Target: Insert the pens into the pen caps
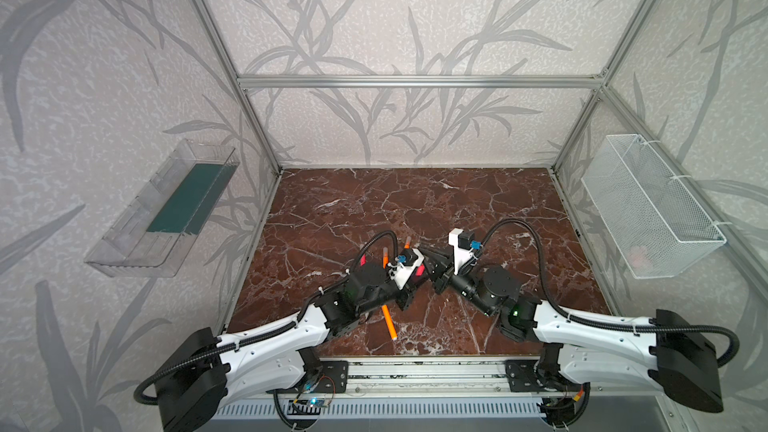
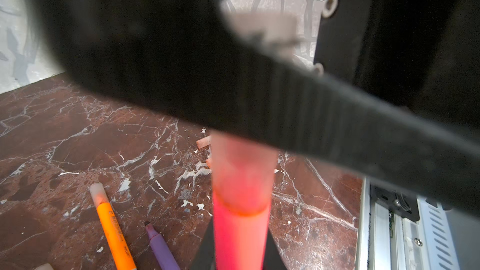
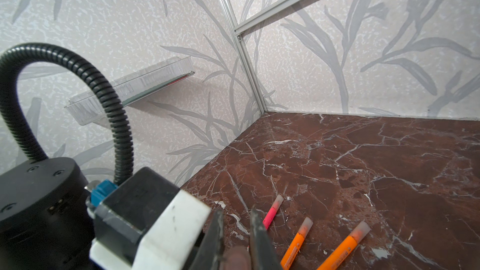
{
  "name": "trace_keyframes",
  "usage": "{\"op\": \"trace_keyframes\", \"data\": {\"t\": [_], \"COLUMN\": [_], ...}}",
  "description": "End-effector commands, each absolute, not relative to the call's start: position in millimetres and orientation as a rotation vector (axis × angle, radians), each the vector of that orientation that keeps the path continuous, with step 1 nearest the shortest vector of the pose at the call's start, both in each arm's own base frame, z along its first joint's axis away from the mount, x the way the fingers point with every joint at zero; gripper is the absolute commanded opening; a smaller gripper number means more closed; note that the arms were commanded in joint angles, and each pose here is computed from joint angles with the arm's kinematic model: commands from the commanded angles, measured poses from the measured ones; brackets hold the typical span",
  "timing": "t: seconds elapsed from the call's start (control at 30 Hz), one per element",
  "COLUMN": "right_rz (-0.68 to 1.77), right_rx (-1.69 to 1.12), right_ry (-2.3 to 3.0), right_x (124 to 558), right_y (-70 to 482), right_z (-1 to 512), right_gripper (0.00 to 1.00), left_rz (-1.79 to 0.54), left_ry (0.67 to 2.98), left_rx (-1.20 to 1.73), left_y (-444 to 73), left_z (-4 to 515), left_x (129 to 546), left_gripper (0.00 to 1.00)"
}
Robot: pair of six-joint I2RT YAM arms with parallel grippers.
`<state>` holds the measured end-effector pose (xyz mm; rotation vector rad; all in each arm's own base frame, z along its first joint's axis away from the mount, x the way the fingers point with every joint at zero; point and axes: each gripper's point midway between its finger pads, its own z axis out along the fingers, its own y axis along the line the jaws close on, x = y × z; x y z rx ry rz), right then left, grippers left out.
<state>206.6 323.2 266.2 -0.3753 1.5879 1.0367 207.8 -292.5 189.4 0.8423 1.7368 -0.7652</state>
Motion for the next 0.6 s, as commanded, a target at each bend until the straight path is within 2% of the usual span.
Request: {"op": "trace_keyframes", "data": {"t": [0.0,0.2,0.57], "right_rz": [1.106,1.155,1.125], "right_rx": [-0.772,-0.812,-0.814], "right_ry": [1.915,1.878,1.816], "right_x": [129,113,112], "right_y": [341,341,324], "right_z": [155,157,159], "right_gripper": [0.00,0.00,0.00], "left_rz": [-0.742,-0.734,-0.920], "left_ry": [1.315,1.312,1.325], "left_rx": [0.444,0.425,0.361], "left_y": [-261,-255,-235], "left_z": [353,359,363], "left_x": [245,249,257], "left_gripper": [0.00,0.00,0.00]}}
